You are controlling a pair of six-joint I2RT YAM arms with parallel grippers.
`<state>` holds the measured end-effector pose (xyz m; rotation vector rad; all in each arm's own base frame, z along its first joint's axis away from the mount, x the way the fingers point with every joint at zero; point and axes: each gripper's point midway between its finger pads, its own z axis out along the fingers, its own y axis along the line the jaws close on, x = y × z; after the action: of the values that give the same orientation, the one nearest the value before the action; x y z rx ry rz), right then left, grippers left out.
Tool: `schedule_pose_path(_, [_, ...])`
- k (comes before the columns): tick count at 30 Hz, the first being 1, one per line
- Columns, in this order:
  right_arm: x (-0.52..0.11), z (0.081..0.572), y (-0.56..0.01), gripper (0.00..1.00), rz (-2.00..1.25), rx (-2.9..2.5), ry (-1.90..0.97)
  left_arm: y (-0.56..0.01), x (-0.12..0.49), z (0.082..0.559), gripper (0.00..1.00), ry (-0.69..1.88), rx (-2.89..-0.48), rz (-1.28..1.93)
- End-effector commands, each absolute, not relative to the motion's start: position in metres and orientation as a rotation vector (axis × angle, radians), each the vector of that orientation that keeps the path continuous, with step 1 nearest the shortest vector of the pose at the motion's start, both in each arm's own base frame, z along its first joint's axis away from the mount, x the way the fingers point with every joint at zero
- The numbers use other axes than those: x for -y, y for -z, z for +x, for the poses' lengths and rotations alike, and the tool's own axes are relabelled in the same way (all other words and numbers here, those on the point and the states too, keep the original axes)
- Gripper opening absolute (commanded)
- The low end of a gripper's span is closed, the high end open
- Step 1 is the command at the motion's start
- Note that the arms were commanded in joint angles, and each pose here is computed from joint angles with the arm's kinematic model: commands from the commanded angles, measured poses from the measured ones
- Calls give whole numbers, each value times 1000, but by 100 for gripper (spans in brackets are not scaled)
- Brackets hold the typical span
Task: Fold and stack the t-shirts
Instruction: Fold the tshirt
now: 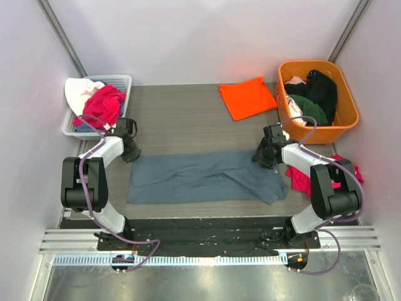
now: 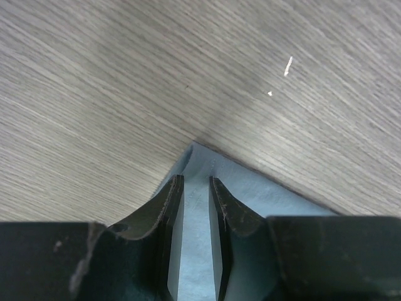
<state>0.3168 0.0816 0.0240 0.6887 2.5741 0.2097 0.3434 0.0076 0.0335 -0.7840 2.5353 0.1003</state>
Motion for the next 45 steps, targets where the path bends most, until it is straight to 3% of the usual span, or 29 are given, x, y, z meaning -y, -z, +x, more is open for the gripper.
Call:
schedule_pose_path(1, [-79,305,-5,52,708,-2621,-172,-32,-13,338,27,-134,-2537,-787])
schedule_pose_path(7, [-80,306,-5,52,709,-2623,-179,-26,-15,336,26,-148,-2542,-789])
schedule_pose_path(18, [-81,305,-4,52,709,-2626,-182,-16,-17,336,0,-179,-2569,-786])
schedule_pose_path(24, [-81,306,-5,52,708,-2624,-186,-32,-22,339,0,-206,-2543,-762])
schedule_pose_path(27, [-82,306,-5,52,710,-2625,-188,-42,-25,344,12,-221,-2520,-744])
schedule_pose_path(28, [-82,306,-5,52,710,-2624,-189,-43,-27,343,26,-234,-2522,-742])
schedule_pose_path(31, [-82,306,-5,52,714,-2625,-190,-41,-28,344,39,-246,-2531,-737])
schedule_pose_path(38, [-83,307,-6,52,708,-2623,-196,-25,-24,343,39,-232,-2563,-757])
schedule_pose_path(45, [-83,306,-5,52,712,-2625,-199,-13,-22,341,28,-227,-2587,-775])
